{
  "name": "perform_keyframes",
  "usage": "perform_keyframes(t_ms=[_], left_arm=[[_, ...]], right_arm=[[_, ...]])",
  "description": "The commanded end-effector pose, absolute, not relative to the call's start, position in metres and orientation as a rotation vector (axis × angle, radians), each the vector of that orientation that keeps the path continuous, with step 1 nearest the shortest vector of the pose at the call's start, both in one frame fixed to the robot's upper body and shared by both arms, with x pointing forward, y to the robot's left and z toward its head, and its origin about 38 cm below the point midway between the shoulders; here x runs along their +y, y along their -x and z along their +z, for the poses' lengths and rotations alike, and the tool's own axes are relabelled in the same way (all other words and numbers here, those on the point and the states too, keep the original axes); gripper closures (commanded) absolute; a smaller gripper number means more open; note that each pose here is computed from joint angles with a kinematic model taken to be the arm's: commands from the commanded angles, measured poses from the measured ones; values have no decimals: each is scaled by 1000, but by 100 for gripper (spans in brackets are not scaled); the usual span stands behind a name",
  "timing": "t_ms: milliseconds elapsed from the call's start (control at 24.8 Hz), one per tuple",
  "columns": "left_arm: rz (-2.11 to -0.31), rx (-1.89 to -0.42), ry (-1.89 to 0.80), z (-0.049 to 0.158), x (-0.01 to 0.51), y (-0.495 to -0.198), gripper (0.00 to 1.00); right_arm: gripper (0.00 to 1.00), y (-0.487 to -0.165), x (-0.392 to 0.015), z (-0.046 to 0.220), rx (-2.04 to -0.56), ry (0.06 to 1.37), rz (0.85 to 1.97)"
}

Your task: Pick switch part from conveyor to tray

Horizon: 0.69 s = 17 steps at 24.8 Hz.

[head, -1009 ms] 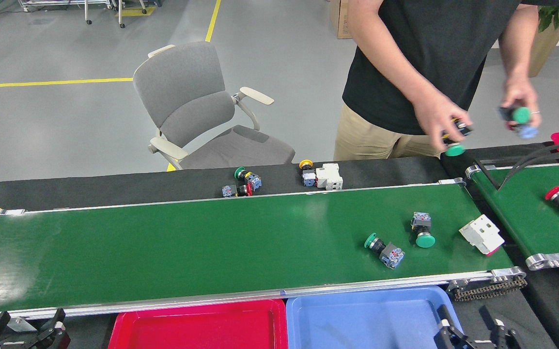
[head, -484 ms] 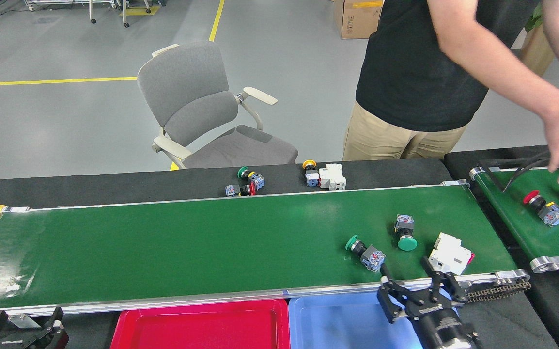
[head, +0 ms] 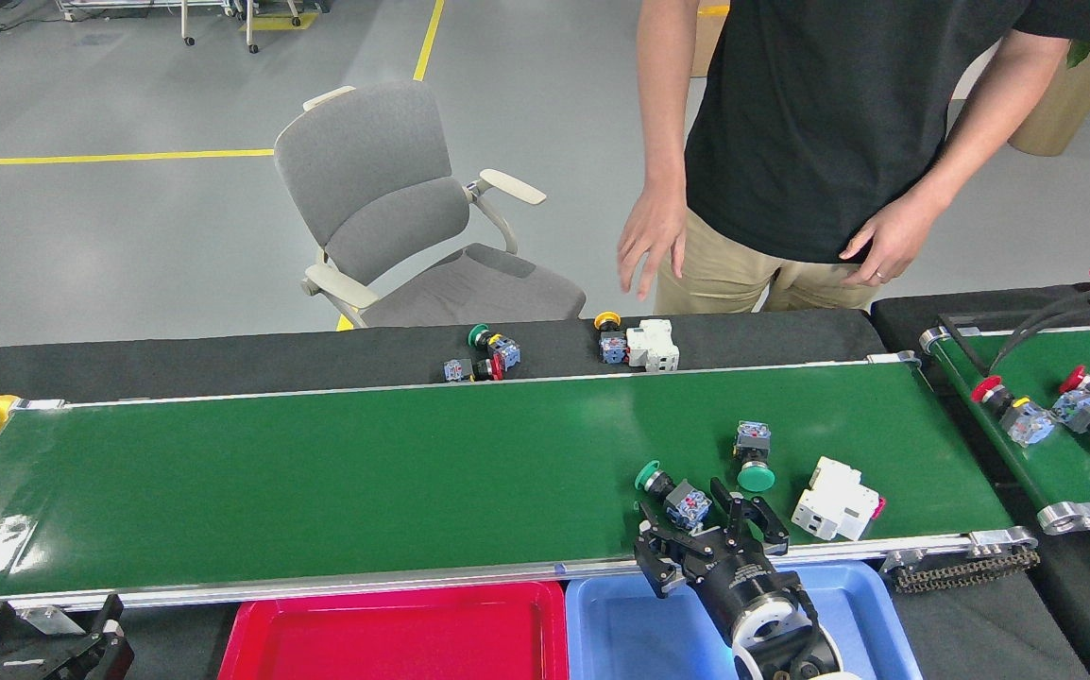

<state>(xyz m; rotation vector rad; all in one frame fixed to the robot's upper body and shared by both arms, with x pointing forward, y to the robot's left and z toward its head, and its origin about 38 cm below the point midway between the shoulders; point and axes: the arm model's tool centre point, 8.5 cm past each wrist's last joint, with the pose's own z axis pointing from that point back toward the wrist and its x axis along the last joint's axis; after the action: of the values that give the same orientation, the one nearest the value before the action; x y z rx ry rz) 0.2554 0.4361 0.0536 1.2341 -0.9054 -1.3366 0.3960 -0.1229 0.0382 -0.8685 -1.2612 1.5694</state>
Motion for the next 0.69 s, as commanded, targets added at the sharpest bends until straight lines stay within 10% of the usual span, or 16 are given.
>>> perform_keyframes(t_ms=[0, 202, 444, 525, 565, 605, 646], left_arm=[[-1336, -911, -1259, 61, 440, -259, 0], [-1333, -905, -1263, 61, 441, -259, 0], [-1330, -909, -1267, 63, 441, -261, 0], [-1328, -910, -1263, 62, 441, -262, 0], [-1328, -916, -1266, 63, 440, -265, 0], [-1327, -914, -1265, 62, 440, -265, 0], [-1327, -912, -1262, 61, 440, -265, 0]], right_arm=[[71, -401, -121, 47, -1275, 880, 1575], [97, -394, -105, 56, -1367, 848, 1634], [94, -339, -56, 83, -1807, 614, 1918], [65, -322, -36, 84, -1919, 496, 2008], [20, -316, -29, 82, -1937, 463, 2032], [0, -313, -24, 79, -1938, 440, 2045], [0, -312, -23, 76, -1937, 422, 2058]])
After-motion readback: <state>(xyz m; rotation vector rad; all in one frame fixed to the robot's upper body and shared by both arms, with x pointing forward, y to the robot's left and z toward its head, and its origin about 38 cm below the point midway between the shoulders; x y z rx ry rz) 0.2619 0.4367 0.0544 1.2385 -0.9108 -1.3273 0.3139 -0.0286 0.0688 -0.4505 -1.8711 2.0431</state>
